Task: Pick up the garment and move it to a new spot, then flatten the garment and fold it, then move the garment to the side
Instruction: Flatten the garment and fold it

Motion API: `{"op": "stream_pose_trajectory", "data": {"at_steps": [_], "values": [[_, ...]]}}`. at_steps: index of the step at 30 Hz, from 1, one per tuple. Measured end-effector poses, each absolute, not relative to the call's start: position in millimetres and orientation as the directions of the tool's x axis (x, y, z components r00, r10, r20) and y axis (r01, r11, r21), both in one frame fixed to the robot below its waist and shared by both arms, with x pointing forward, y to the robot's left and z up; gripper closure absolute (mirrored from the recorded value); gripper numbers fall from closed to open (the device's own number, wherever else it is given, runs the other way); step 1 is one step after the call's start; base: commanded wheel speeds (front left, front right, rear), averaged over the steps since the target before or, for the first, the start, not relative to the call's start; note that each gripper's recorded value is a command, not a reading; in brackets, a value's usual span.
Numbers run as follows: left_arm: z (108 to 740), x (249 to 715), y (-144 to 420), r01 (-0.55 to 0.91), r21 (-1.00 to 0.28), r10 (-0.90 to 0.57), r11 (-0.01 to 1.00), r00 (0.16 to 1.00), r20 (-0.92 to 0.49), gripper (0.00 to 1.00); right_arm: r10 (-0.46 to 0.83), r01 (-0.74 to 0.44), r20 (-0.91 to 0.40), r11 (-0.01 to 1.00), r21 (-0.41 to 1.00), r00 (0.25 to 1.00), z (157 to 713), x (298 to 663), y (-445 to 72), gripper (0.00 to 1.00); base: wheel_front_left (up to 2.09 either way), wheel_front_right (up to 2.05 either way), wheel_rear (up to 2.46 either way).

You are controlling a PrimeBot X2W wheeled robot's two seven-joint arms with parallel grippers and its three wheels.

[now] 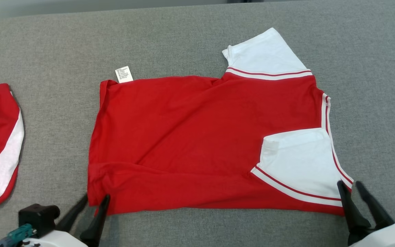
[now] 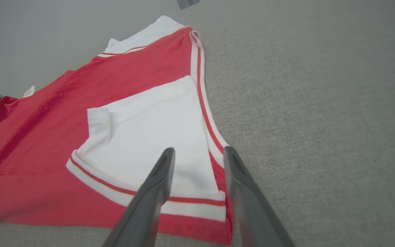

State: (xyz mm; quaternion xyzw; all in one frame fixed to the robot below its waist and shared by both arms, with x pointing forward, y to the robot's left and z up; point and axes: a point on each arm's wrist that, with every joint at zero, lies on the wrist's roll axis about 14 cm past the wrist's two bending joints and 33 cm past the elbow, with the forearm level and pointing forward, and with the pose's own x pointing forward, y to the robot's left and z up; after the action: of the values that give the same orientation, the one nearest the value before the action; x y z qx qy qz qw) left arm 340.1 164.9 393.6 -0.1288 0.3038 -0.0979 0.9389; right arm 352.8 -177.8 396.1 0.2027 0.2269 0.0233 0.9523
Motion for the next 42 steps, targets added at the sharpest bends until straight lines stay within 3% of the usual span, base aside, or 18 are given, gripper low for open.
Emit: {"op": "stream_pose_trajectory", "data": {"at_steps": [4,9,12,16,26,33,42], "values": [[407.6,355.4,170.8,0.059,-0.301,-0.199,0.952,0.864,-0.462,0.0,0.101,0.03,-0.343,0.934,0.357,0.934,414.1,370.6,-187.3,0.0,0.0,0.0,0.0],[446.3,386.2,174.4,0.046,-0.29,-0.125,0.956,0.958,-0.258,0.0,0.105,-0.062,-0.131,0.952,0.3,0.986,467.9,400.6,-185.7,0.0,0.0,0.0,0.0],[470.9,402.1,177.0,0.054,-0.268,-0.093,0.962,0.986,-0.135,0.0,0.104,-0.097,-0.018,0.967,0.235,0.994,497.8,411.9,-185.8,0.0,0.0,0.0,0.0],[491.7,412.9,178.5,0.066,-0.216,-0.076,0.974,0.996,-0.039,0.0,0.109,-0.114,0.039,0.981,0.157,0.993,515.4,414.7,-183.9,0.0,0.0,0.0,0.0],[491.4,416.9,175.1,0.071,-0.173,-0.078,0.982,0.996,-0.037,0.0,0.124,-0.129,0.04,0.979,0.159,0.991,517.9,411.9,-172.5,0.0,0.0,0.0,0.0],[506.7,462.8,153.5,0.198,-0.129,-0.199,0.972,0.98,0.005,0.0,0.128,-0.129,0.015,0.974,0.188,0.992,507.1,417.2,-168.9,0.0,0.0,0.0,0.0],[416.5,526.8,139.8,0.281,-0.131,-0.31,0.951,0.883,-0.352,0.0,0.095,-0.082,-0.048,0.971,0.222,0.994,478.2,424.8,-176.8,0.0,0.0,0.0,0.0]]}}
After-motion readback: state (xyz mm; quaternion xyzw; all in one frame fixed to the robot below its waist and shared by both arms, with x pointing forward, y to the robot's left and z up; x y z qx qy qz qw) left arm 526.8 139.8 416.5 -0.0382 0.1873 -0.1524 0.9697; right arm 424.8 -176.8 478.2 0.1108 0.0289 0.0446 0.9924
